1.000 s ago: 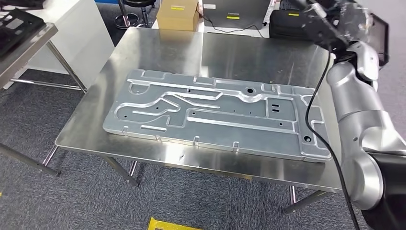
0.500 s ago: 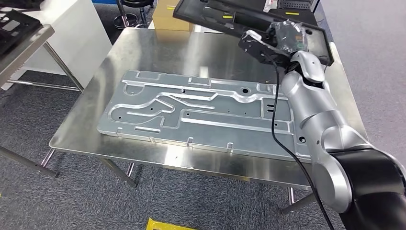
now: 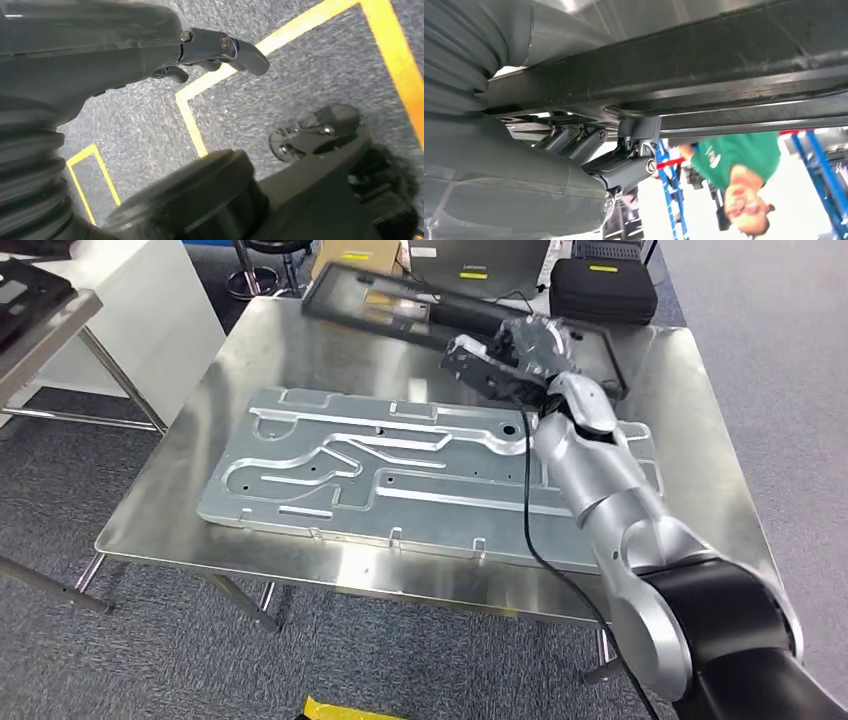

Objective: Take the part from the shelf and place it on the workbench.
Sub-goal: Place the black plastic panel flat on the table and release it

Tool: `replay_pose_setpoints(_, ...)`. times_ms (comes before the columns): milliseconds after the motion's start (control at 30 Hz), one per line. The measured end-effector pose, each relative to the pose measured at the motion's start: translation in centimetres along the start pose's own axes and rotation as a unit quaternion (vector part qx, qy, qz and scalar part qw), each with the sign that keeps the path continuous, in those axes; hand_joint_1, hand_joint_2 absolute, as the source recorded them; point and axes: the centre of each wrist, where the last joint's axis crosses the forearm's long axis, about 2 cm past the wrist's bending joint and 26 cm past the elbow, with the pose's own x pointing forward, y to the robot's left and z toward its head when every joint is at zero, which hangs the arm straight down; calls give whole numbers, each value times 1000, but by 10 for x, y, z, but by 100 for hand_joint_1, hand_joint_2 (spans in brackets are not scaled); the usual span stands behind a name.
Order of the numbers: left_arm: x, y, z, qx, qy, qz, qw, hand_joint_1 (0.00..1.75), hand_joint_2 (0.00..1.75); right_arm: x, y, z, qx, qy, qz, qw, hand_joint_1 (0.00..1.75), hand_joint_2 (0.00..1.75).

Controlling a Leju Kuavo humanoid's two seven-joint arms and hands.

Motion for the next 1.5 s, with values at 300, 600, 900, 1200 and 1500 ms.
replay_pose_setpoints(300, 11, -2, 0, -2, -21, 5, 1000, 0, 175, 25, 28, 8, 44, -14, -20, 999, 169, 175)
replay_pose_setpoints(600, 16, -3, 0, 1, -40, 21, 999, 0, 175, 52, 43, 11, 70, -26, -38, 996, 169, 175)
replay_pose_setpoints(900, 19, -3, 0, 9, -50, 38, 998, 0, 175, 55, 67, 25, 94, -13, -74, 993, 169, 175)
replay_pose_setpoints(1200, 24, -3, 0, 19, -63, 66, 996, 0, 175, 58, 94, 42, 125, 1, -107, 986, 127, 131)
replay_pose_setpoints(1500, 31, -3, 0, 25, -78, 92, 992, 0, 175, 65, 114, 56, 160, 18, -116, 980, 0, 0)
